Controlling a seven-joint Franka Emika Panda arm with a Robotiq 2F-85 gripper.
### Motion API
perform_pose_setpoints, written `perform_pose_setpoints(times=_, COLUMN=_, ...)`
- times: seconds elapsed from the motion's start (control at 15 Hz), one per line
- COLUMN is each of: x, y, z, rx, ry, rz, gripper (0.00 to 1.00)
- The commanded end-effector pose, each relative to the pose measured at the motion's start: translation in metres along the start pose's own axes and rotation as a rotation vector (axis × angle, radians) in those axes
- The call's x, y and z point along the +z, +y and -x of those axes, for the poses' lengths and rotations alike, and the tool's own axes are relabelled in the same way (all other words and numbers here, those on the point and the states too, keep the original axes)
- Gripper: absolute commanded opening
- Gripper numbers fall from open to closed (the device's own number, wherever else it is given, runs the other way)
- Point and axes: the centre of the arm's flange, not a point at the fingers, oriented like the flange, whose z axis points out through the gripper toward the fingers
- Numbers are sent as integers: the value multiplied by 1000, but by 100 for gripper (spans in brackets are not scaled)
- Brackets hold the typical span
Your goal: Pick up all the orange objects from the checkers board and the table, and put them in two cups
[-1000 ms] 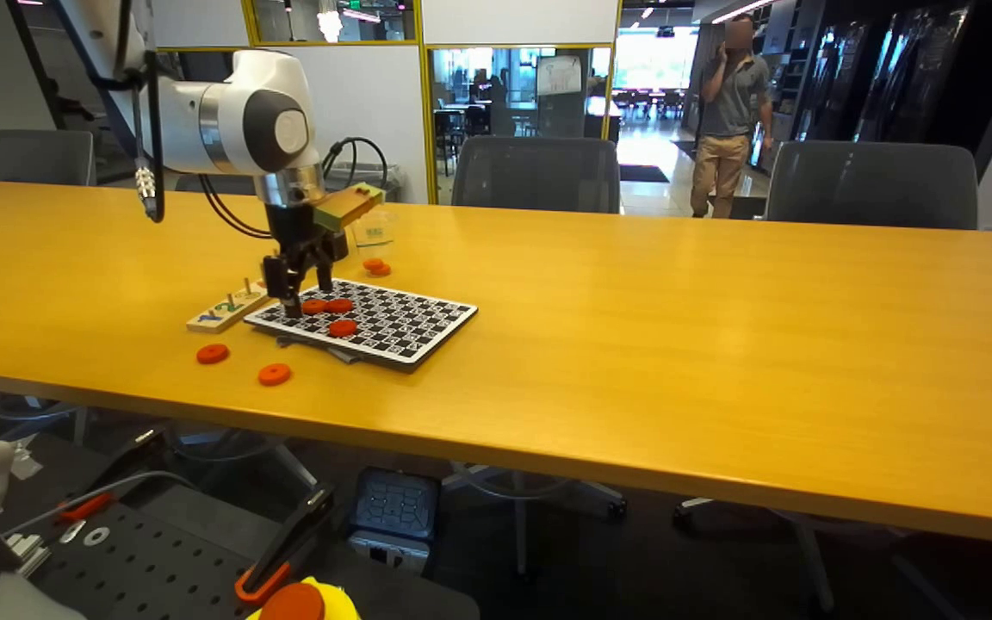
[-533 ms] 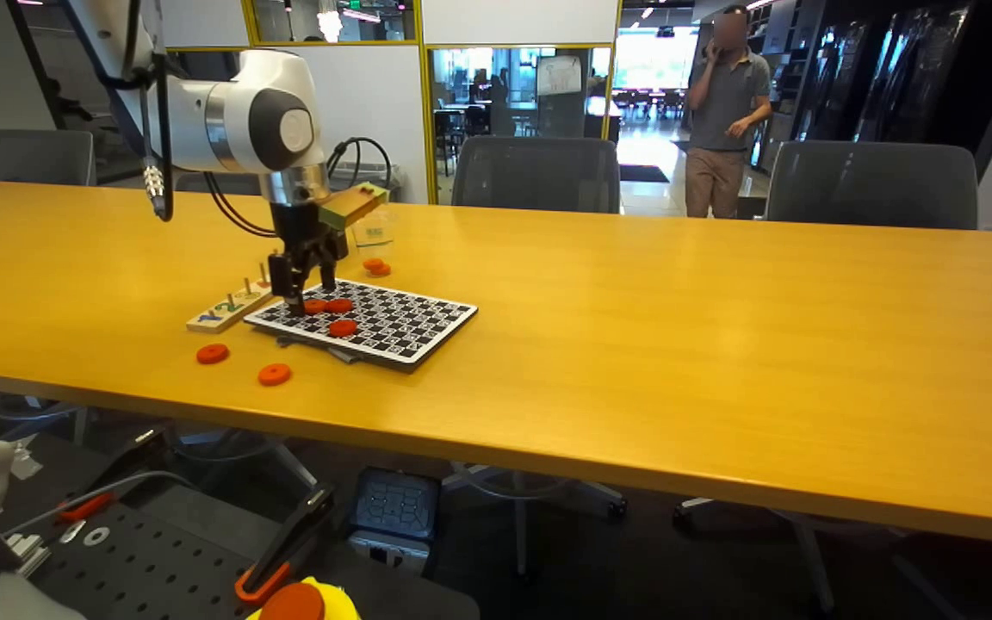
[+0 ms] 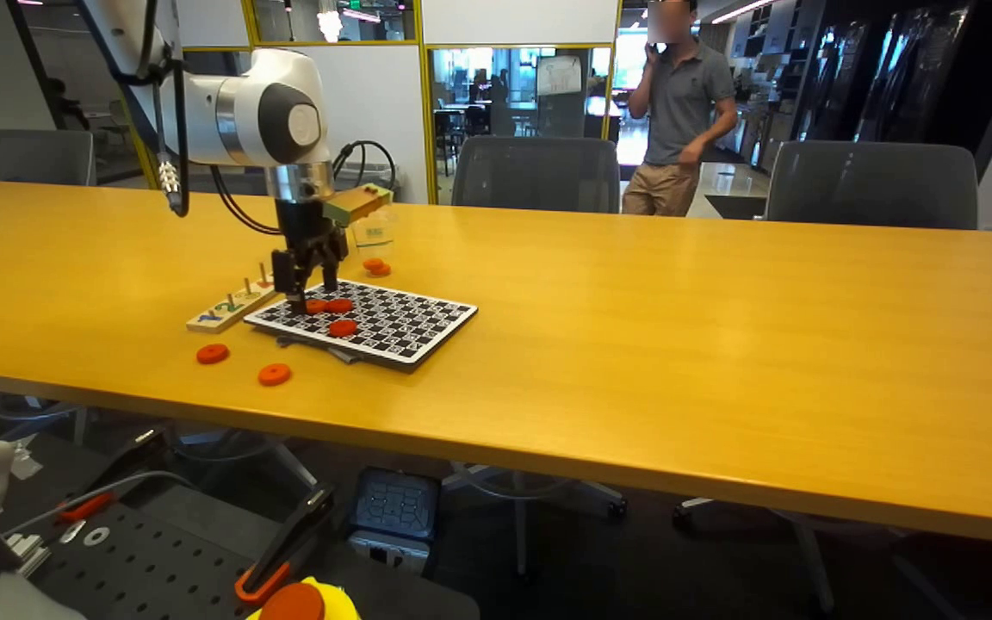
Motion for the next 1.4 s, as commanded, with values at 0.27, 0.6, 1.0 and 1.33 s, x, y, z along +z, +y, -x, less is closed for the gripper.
perform_pose_setpoints(times=0.27, x=5, y=8, z=3, rx=8, ry=10, rz=-13, gripper=100)
perform_pose_setpoints(times=0.6, x=0, y=8, z=2, rx=20, ry=1, rz=-8, gripper=59)
perform_pose_setpoints(times=1.0, x=-11, y=8, z=2, rx=34, ry=-9, rz=-6, gripper=22)
perform_pose_setpoints(times=1.33, x=-41, y=23, z=11, rx=64, ry=-25, rz=30, gripper=23)
